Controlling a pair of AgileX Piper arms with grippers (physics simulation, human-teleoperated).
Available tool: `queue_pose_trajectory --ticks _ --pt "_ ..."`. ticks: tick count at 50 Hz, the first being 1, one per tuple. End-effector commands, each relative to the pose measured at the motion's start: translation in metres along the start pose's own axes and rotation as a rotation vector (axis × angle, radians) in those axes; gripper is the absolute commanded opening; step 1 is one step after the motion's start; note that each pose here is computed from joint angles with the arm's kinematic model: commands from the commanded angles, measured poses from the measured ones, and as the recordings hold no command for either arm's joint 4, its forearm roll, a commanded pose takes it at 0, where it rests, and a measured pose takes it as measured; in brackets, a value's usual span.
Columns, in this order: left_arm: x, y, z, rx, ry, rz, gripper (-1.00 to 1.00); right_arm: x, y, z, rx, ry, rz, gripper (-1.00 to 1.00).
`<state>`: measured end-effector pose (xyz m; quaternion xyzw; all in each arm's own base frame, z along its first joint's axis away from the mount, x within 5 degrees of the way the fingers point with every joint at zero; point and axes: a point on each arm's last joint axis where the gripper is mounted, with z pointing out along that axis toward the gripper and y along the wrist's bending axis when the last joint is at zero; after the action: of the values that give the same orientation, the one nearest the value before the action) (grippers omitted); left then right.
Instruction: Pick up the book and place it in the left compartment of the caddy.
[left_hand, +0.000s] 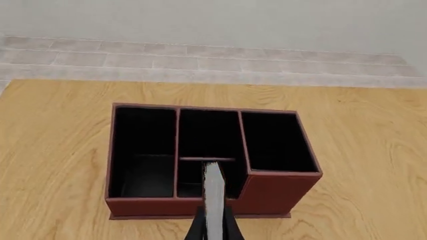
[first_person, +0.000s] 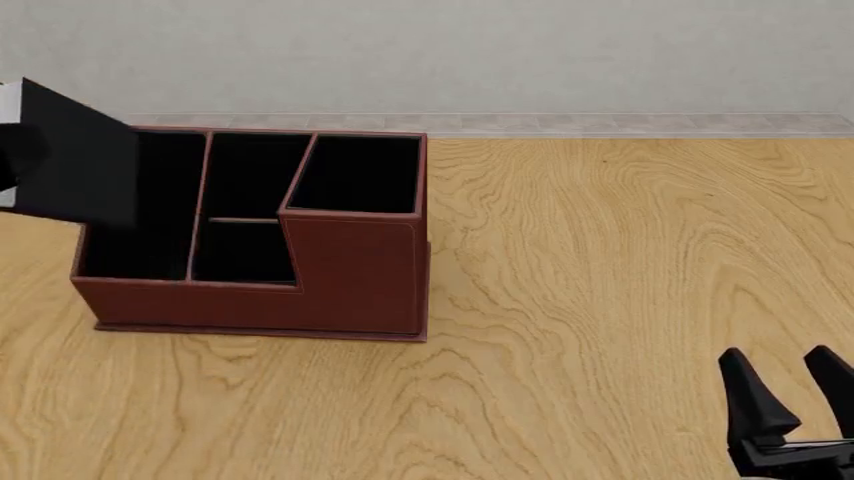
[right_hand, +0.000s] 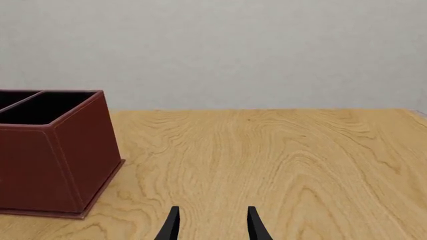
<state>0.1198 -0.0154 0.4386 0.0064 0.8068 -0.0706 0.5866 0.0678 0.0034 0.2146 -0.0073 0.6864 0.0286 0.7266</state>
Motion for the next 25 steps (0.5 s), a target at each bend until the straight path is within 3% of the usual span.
queue_pose_trajectory --ticks 1,11,21,25 --pt "-0.023 0.005 0.008 -0.05 -0.038 0.068 -1.0 0.0 0.0 0.0 0.0 0.001 -0.006 1.0" --pt "-0.028 0.011 0.022 -0.088 -0.018 0.118 -1.0 0.0 0.0 0.001 0.001 0.003 -0.005 1.0" --pt "-0.034 0.005 0.04 -0.051 0.042 0.143 -1.0 0.0 0.0 0.001 0.003 0.003 -0.004 1.0" --pt "-0.036 0.002 0.057 -0.031 0.1 0.157 -1.0 0.0 0.0 0.0 0.004 0.005 -0.005 1.0"
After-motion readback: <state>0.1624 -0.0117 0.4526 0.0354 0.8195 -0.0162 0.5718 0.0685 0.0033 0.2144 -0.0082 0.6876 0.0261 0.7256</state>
